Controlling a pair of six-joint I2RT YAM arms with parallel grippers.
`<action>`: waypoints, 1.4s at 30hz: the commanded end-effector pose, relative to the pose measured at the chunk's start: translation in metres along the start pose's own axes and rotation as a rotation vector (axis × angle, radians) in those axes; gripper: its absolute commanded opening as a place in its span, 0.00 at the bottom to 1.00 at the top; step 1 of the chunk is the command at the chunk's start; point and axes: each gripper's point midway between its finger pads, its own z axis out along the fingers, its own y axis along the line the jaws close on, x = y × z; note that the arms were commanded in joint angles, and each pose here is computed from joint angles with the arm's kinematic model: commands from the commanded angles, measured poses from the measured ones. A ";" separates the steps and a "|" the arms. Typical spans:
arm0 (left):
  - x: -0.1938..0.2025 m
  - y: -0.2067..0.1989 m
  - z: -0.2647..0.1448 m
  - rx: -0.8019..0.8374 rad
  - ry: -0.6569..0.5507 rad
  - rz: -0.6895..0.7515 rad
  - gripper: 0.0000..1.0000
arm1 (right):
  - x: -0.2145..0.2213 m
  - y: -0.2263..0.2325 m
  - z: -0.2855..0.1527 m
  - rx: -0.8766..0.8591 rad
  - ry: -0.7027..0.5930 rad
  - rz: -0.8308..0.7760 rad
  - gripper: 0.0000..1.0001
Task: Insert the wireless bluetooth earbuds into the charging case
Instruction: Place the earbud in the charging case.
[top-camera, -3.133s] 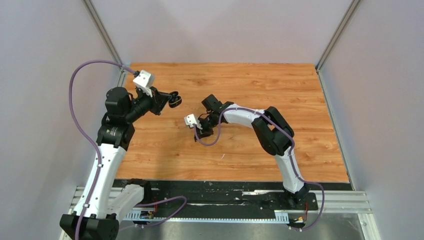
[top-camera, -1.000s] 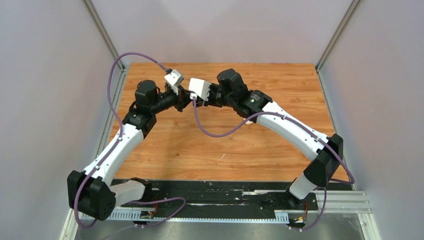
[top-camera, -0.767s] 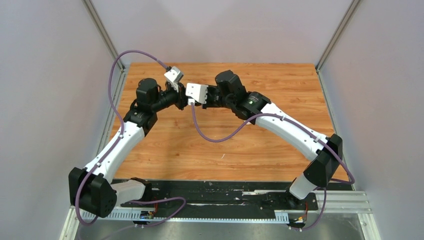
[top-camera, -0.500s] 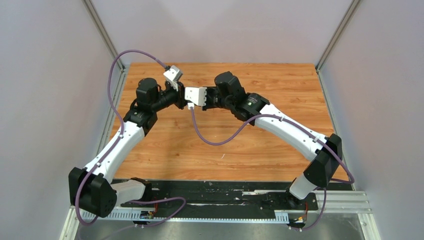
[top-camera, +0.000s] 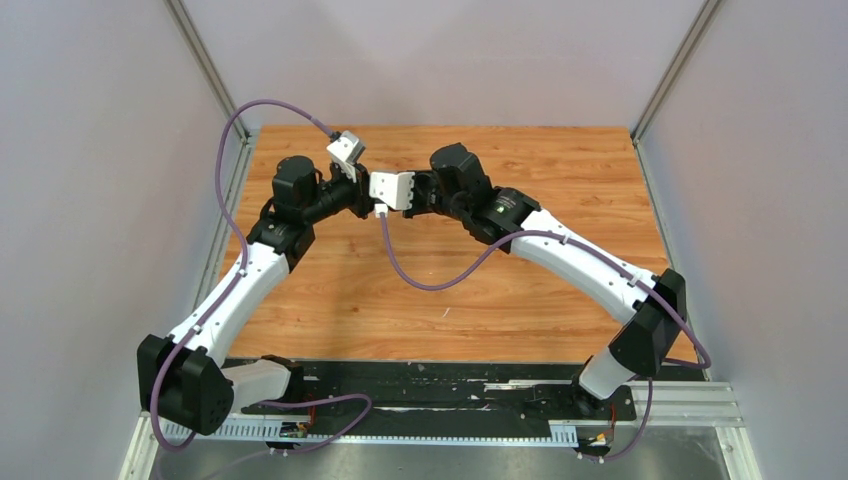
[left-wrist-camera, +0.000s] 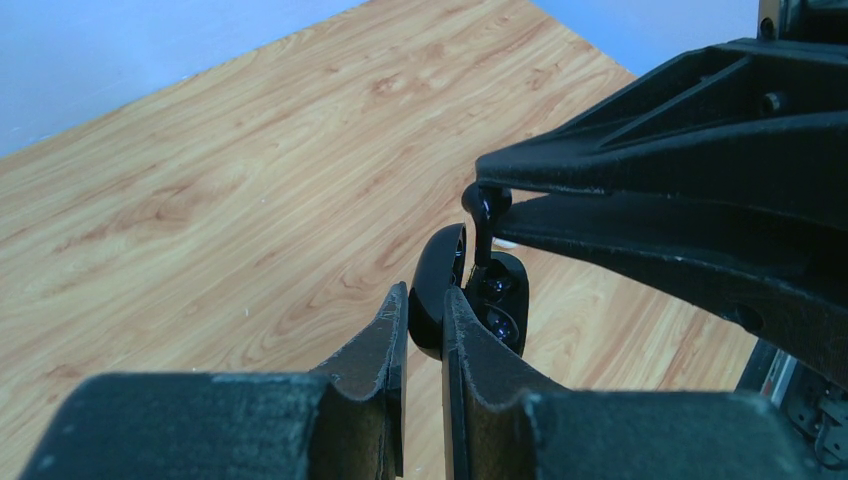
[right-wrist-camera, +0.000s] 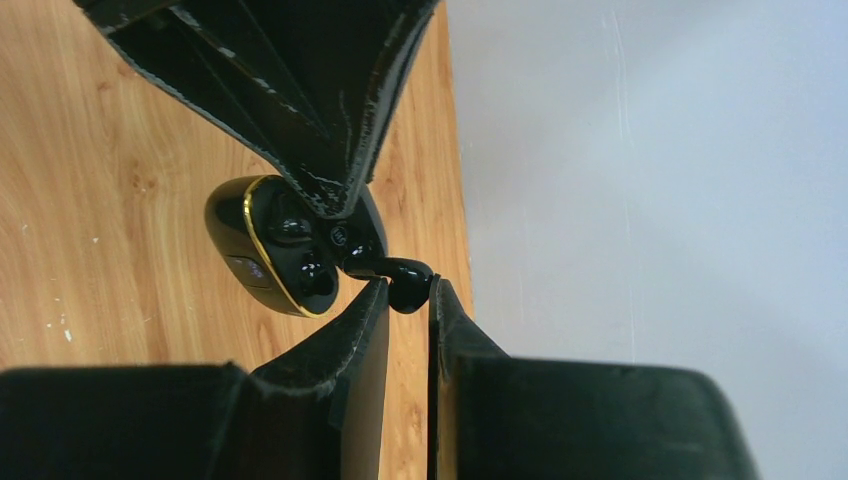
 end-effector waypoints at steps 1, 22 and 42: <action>-0.023 -0.006 0.001 0.021 -0.051 0.024 0.00 | -0.007 -0.027 -0.019 0.106 -0.008 0.007 0.00; -0.026 -0.006 0.000 0.010 -0.062 0.010 0.00 | -0.007 -0.019 -0.019 0.082 -0.020 0.015 0.00; -0.030 -0.001 0.002 -0.017 -0.075 -0.039 0.00 | -0.011 -0.005 -0.019 0.019 -0.053 -0.016 0.00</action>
